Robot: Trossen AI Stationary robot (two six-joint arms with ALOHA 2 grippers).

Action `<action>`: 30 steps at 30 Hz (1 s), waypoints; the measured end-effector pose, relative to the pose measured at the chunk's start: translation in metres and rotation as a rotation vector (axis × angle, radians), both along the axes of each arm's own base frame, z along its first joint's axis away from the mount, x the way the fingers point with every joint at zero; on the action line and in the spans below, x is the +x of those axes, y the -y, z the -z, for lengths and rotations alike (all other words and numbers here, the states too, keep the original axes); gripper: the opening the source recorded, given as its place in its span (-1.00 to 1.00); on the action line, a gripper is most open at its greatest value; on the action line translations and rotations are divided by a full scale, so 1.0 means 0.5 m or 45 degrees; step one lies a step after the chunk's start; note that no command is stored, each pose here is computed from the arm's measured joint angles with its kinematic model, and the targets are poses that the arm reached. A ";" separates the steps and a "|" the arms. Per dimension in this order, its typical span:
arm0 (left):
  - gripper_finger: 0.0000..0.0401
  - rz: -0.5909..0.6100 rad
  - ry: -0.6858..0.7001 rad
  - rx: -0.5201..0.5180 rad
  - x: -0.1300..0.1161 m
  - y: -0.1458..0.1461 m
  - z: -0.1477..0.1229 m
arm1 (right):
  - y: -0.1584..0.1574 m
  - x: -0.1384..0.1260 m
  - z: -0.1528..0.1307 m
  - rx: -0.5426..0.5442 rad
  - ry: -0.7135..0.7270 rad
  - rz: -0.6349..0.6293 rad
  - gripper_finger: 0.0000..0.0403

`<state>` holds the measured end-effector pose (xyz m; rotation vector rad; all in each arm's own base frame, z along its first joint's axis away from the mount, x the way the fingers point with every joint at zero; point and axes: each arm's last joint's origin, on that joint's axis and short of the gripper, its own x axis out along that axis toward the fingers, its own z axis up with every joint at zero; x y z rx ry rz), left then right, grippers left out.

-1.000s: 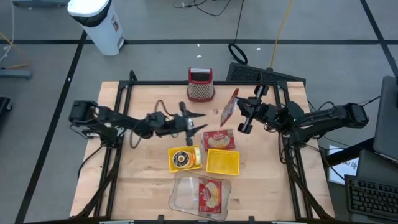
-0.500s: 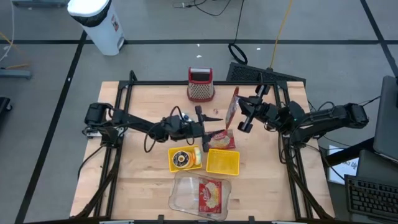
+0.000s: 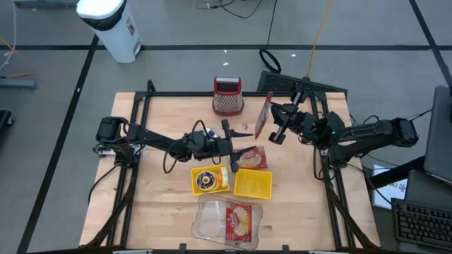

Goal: Pick & Place Food Item
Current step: Put the top red popcorn bag into the transparent bin

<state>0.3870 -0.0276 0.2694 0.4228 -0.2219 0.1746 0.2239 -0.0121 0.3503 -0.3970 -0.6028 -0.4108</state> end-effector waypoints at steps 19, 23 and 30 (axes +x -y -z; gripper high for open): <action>-0.05 -0.316 -0.026 -0.098 0.005 -0.045 -0.005 | -0.005 0.038 0.028 0.021 0.048 -0.033 -1.00; -0.05 -0.376 -0.030 -0.108 0.004 -0.047 -0.004 | -0.018 0.038 0.028 -0.012 0.039 -0.037 -1.00; -0.05 -0.379 -0.033 -0.106 0.004 -0.047 -0.004 | -0.035 0.030 0.021 -0.025 0.053 -0.070 -1.00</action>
